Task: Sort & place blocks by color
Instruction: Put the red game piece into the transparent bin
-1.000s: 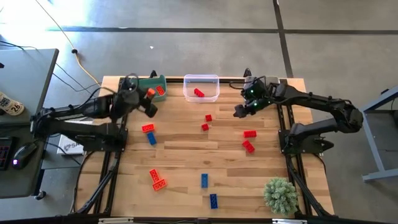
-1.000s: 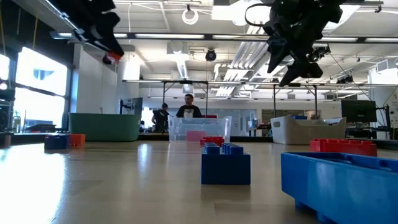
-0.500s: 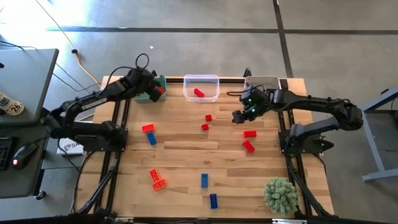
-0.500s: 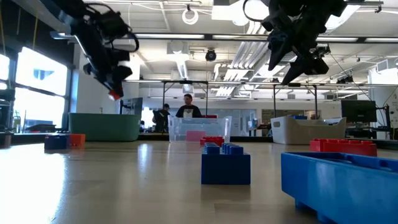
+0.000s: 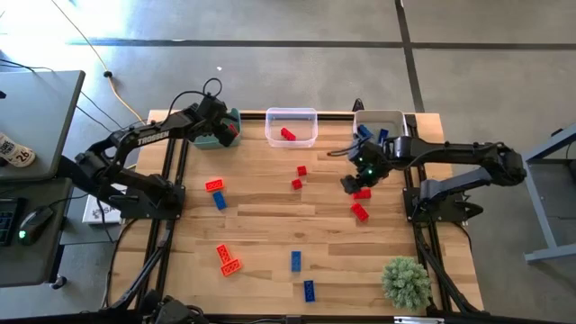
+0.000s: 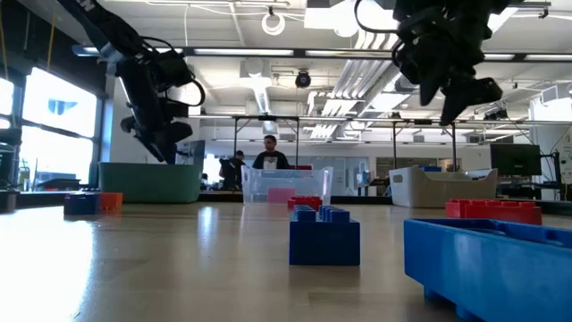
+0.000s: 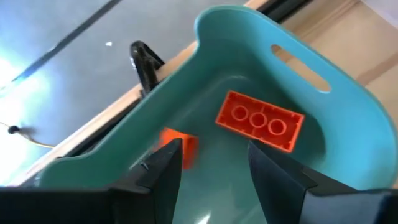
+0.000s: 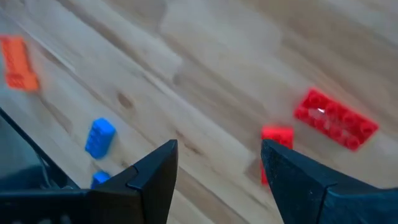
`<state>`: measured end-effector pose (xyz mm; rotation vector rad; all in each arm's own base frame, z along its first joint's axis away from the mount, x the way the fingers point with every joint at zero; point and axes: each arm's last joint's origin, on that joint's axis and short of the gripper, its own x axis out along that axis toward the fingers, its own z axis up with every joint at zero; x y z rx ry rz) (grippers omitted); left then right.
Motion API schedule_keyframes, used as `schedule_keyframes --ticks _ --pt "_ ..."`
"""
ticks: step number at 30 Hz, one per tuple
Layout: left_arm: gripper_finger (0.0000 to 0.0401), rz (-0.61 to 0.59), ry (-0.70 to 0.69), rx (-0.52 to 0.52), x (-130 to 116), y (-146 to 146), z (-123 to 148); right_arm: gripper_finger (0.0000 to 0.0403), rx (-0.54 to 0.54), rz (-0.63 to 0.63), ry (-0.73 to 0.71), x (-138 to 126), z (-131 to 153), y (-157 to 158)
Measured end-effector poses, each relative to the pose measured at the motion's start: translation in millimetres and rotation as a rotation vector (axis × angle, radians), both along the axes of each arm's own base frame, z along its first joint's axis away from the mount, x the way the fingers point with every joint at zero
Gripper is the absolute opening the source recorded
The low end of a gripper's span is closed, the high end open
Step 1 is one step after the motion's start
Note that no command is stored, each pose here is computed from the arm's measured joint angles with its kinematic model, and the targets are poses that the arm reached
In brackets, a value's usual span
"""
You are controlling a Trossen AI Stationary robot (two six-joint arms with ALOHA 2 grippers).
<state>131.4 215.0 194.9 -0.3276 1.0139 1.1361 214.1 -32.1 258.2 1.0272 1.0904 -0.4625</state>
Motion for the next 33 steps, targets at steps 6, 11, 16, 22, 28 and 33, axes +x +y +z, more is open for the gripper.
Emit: schedule_keyframes --ticks 6,11,16,22,28,33 --pt "0.0172 0.036 -0.07 0.0 1.5 0.1 6.5 0.0225 -0.013 0.065 0.059 -2.8 -2.1 18.0" --pt "0.0172 0.023 -0.191 -0.032 11.8 1.5 24.8 0.0236 -0.046 0.077 0.077 -3.0 -2.7 31.0" --pt "0.0173 -0.071 -0.324 -0.081 31.4 -3.5 44.9 0.0243 -0.086 0.082 0.16 -6.8 -7.5 39.3" --pt "0.0173 -0.154 -0.439 -0.124 59.7 -20.3 61.4 0.0243 -0.104 0.136 0.248 -5.5 -22.3 47.2" --pt "0.0173 -0.23 -0.484 -0.174 85.0 -46.2 70.5 0.0243 -0.078 0.128 0.27 -10.0 -58.0 52.7" --pt "0.0173 -0.274 -0.491 -0.198 100.1 -67.3 71.9 0.0243 -0.093 0.124 0.313 -19.0 -76.1 51.7"
